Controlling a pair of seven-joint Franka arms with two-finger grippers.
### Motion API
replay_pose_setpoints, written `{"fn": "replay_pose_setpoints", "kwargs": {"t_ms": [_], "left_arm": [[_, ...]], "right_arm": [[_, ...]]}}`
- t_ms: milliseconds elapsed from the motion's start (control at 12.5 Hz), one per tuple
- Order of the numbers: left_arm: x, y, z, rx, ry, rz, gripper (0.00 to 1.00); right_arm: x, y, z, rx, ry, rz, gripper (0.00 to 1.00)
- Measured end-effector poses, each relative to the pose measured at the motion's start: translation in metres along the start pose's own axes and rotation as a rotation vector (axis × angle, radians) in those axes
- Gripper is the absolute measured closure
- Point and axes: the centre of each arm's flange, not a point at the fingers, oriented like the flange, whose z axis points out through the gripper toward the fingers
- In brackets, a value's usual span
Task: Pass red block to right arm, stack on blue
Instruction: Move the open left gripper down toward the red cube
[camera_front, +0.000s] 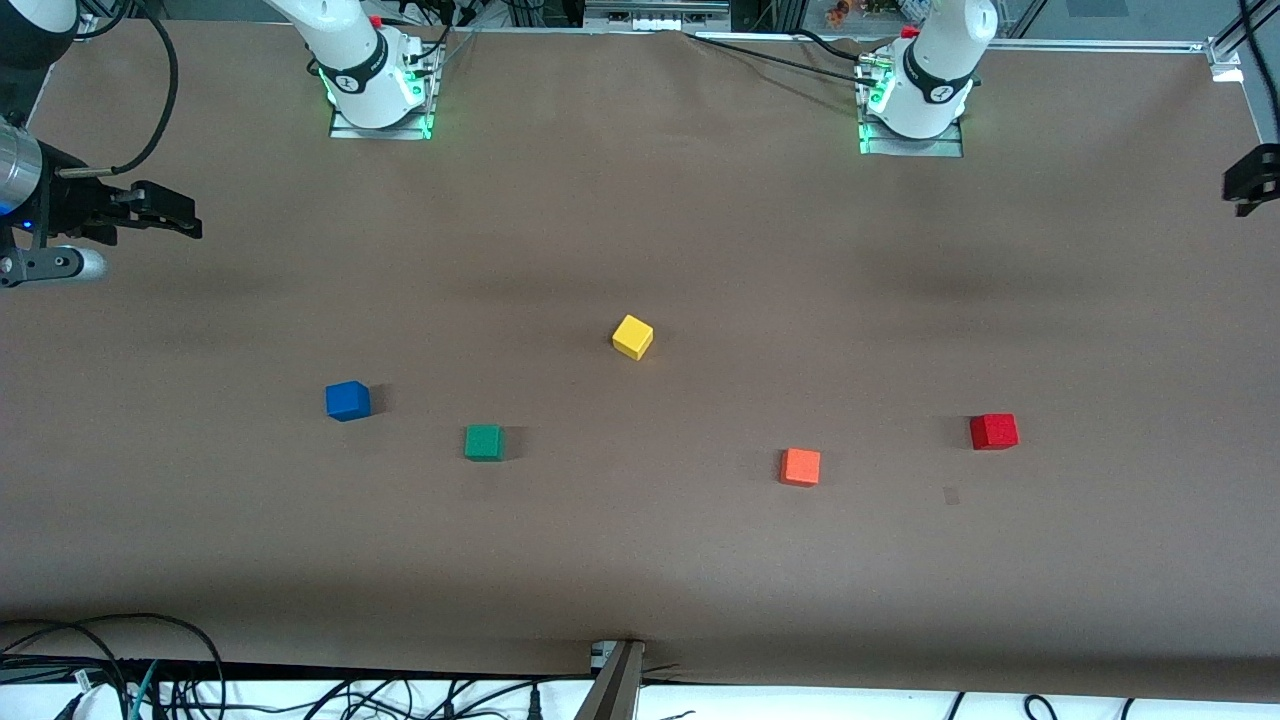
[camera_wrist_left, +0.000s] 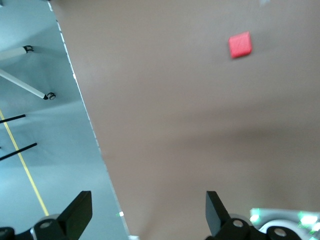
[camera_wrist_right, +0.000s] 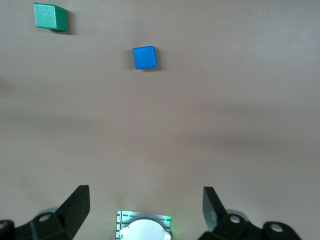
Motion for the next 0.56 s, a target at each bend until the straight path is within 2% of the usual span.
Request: {"fn": "replay_pose_setpoints", "kwargs": {"t_ms": [321,561], "left_arm": [[0.016,-0.079,0.079,-0.04,-0.037,0.256,0.0],[0.042,-0.11,0.13,-0.055,-0.036,0.396,0.0]], "right_arm": [[0.0,0.0,0.0,0.0,0.0,0.0,0.0],[0.0,0.0,0.0,0.0,0.0,0.0,0.0]]}}
